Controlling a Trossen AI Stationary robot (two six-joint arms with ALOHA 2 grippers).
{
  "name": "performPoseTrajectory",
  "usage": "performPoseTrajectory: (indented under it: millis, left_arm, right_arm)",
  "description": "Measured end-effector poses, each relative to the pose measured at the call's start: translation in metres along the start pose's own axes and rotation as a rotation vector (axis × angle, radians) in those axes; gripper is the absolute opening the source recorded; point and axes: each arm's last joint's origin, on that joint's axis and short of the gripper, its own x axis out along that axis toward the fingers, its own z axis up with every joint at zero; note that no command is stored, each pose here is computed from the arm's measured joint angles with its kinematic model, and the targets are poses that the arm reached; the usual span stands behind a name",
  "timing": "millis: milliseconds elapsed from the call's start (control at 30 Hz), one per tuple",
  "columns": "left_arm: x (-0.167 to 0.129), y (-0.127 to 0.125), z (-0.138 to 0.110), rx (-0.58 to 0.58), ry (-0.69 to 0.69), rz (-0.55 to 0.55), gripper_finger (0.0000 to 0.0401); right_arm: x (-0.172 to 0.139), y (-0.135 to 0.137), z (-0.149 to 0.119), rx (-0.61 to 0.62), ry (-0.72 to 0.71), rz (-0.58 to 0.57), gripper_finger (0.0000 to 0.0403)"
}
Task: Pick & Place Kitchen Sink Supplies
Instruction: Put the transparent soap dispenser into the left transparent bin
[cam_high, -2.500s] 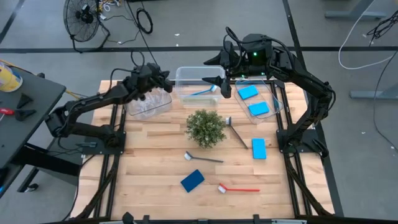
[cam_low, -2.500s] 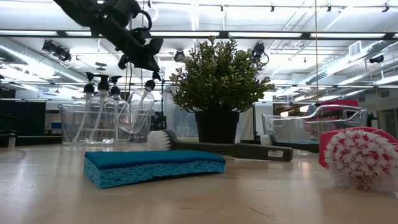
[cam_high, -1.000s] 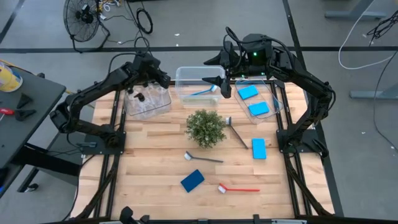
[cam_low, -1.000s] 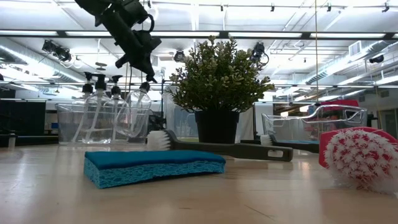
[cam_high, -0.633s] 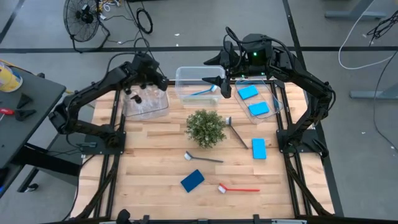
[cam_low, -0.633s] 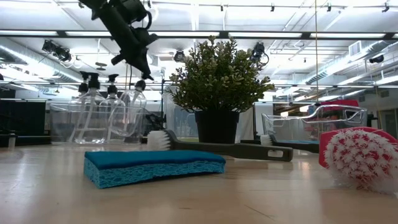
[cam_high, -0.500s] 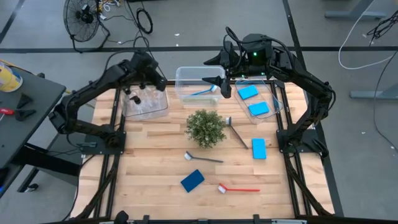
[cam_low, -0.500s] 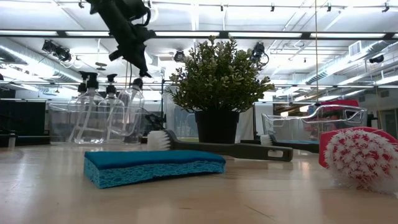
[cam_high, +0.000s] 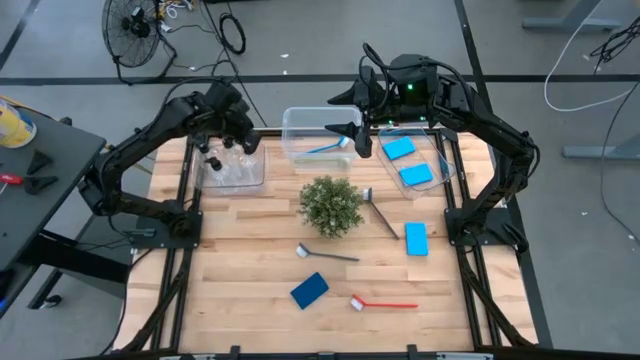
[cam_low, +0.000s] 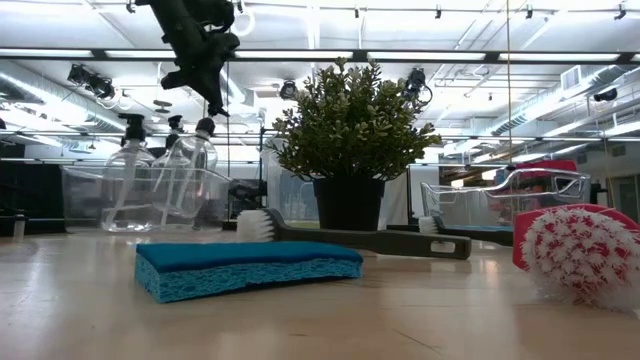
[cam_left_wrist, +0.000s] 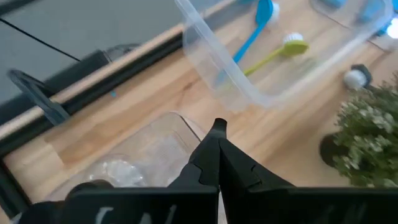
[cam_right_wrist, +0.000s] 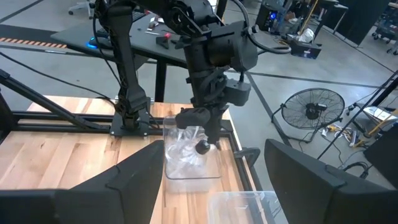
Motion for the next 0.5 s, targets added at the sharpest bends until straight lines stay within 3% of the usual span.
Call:
performPoseTrajectory:
  millis: [500]
  left_arm:
    - [-0.009,-0.003,-0.019,-0.009,0.158,-0.044,0.0001]
  right_arm:
    - [0.000,0.000,0.000,-0.001,0.000,0.000,0.0279]
